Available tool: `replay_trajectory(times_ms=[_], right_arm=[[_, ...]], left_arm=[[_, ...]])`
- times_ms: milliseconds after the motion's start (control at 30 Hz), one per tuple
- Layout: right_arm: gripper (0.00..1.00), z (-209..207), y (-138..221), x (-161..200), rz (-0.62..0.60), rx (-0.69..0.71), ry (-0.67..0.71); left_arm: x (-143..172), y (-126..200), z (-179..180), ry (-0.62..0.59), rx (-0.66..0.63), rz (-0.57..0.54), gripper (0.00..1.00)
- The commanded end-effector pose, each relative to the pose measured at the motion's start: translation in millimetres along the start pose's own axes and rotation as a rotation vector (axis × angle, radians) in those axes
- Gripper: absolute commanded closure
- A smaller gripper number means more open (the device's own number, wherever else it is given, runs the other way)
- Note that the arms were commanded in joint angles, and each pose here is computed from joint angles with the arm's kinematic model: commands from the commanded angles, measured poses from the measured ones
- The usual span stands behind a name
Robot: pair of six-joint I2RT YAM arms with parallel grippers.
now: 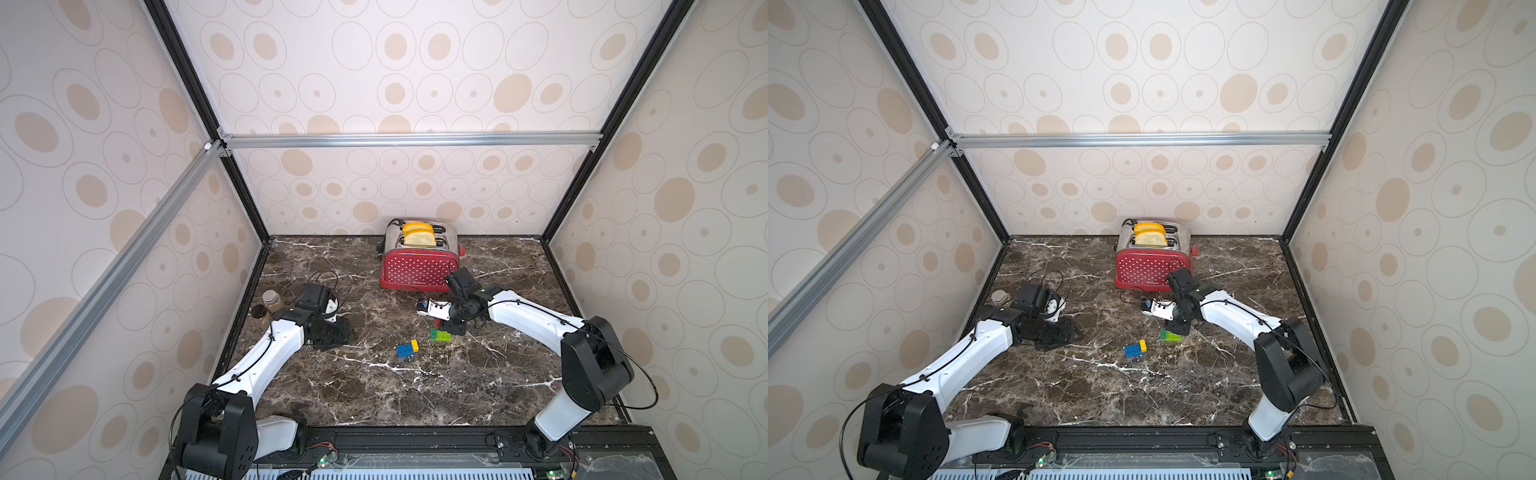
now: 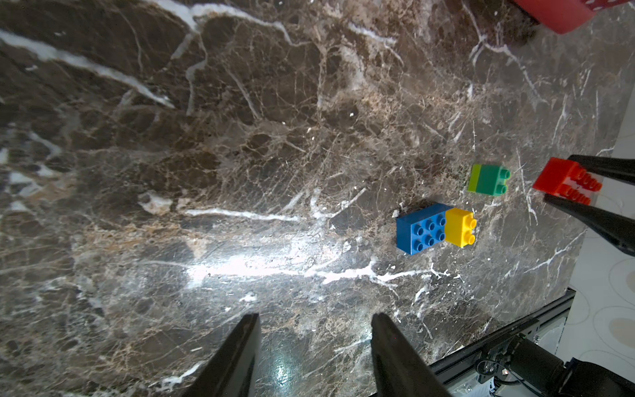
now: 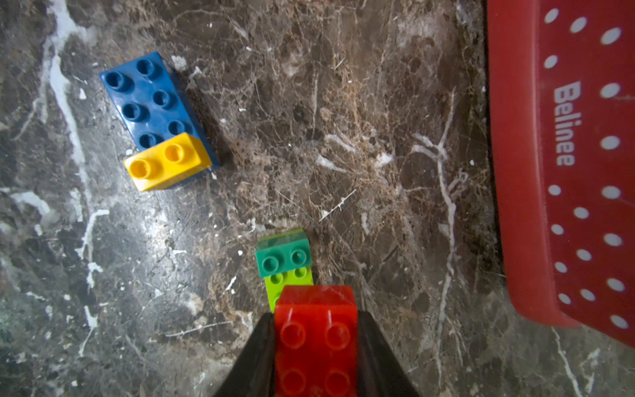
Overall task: Assemble the number 5 with lego
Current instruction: Assemble the lego brick with the lego brick.
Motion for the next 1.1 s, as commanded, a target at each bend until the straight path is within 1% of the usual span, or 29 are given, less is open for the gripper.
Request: replay_trajectory(times_ms=[0, 500, 1067], right_arm=[[0.74, -0.9, -8.7, -5.5, -0.026, -0.042, 0.031], [0.74, -2.0, -21.4, -7.2, -0.01, -0.099, 0.049], [0.74, 10.0, -29.3, 0.8, -0.011, -0.142, 0.062]], left_arm=[[-7.2, 3.7, -7.2, -0.013, 0.02, -0.016, 0.45], [-9.5, -2.9, -5.3, -0.019, 0.005, 0.004, 0.46], [-9.7, -4.6, -3.2, -0.022, -0.012, 0.011, 0.46]])
Point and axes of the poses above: each gripper's point midway between its finger pads, its own y axis back along the fingers, its own z axis along the line the jaws close on, x = y × z, the point moved 7 cm from there along y, back along the fingers, and after that the axes turned 3 degrees about y, right-handed, at the moved point
